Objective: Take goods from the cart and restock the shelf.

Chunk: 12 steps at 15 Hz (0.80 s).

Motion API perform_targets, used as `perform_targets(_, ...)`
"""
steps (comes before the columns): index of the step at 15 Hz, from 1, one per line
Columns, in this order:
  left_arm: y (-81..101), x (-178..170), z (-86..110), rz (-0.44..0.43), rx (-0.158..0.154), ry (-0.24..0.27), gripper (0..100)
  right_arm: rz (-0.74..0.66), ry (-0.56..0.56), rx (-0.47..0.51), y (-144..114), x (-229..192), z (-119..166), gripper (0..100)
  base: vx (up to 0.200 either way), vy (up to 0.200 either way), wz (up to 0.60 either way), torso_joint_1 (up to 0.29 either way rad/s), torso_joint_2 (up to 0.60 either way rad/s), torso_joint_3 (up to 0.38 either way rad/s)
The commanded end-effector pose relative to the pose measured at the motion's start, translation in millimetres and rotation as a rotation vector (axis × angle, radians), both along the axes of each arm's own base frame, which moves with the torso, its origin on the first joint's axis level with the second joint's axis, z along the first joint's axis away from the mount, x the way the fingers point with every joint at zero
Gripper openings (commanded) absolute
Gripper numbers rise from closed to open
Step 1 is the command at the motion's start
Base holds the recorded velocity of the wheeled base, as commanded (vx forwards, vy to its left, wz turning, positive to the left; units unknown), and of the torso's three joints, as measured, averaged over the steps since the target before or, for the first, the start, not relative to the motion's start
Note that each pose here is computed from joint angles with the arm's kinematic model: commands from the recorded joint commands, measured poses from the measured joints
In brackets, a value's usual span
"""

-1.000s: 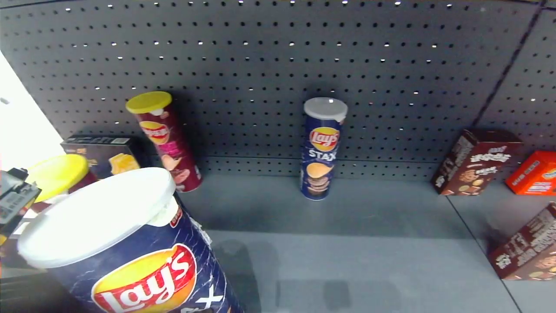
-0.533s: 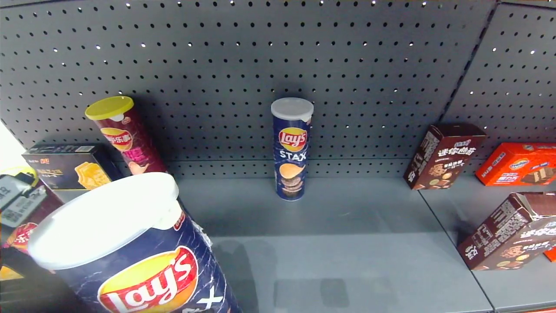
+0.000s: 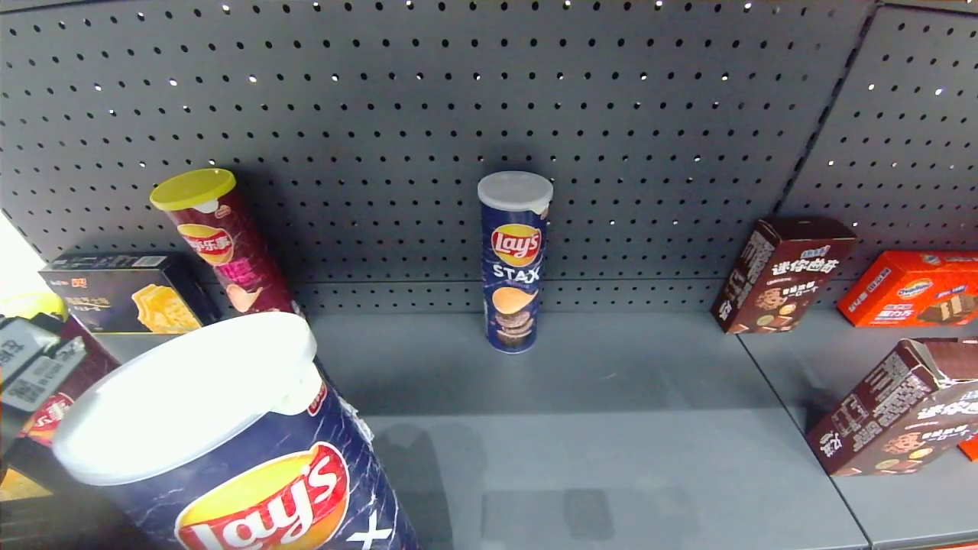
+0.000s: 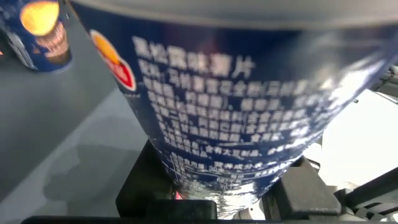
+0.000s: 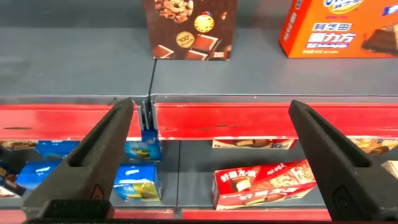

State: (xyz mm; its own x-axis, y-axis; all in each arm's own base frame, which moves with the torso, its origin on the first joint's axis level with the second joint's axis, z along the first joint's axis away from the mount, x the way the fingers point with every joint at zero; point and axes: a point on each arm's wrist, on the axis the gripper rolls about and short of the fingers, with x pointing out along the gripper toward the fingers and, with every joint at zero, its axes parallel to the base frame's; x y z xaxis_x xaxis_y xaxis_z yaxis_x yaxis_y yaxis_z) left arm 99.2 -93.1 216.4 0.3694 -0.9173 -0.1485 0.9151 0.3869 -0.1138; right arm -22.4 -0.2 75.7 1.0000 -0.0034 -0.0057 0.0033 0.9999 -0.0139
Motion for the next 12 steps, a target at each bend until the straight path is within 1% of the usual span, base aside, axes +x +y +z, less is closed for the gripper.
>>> perform_targets(1,0.4,0,-1.5,0.003,0.015,-0.016,0,0.000,0.083,0.003,0,7,2,100,0.000,0.000,0.00,0.000,0.00,0.000)
perform_targets(2,0.4,2,1.1,0.022,0.023,-0.049,0,0.016,-0.033,-0.004,0,-1,28,100,0.000,0.000,0.00,0.000,0.00,0.000)
perform_targets(3,0.1,2,5.3,0.029,0.016,-0.061,0,0.025,-0.026,0.014,0,5,80,100,0.000,0.000,0.00,0.000,0.00,0.000)
perform_targets(4,-0.9,4,5.5,0.029,0.019,-0.063,0,0.037,-0.036,0.011,0,4,85,100,0.000,0.000,0.00,0.000,0.00,0.000)
perform_targets(5,-3.2,8,3.7,0.030,0.028,-0.051,0,0.083,-0.064,-0.005,0,1,92,100,0.000,0.000,0.00,0.000,0.00,0.000)
perform_targets(6,-4.5,9,3.7,0.025,0.030,-0.049,0,0.139,-0.085,-0.012,1,0,100,100,0.000,0.000,0.00,0.000,0.00,0.000)
perform_targets(7,-4.6,10,3.1,0.028,0.031,-0.048,0,0.175,-0.086,-0.013,2,3,115,100,0.000,0.000,0.00,0.000,0.00,0.000)
perform_targets(8,-4.6,10,3.1,0.028,0.031,-0.048,0,0.175,-0.086,-0.013,2,3,115,100,0.000,0.000,0.00,0.000,0.00,0.000)
perform_targets(9,-4.2,9,1.7,0.031,0.035,-0.044,0,0.323,-0.091,-0.018,5,13,146,100,0.000,0.000,0.00,0.000,0.00,0.000)
perform_targets(11,-3.8,10,1.2,0.040,0.037,-0.043,0,0.423,-0.052,-0.022,8,31,164,100,0.000,0.000,0.00,0.000,0.00,0.000)
perform_targets(12,-3.8,10,1.2,0.040,0.037,-0.043,0,0.423,-0.052,-0.022,8,31,164,100,0.000,0.000,0.00,0.000,0.00,0.000)
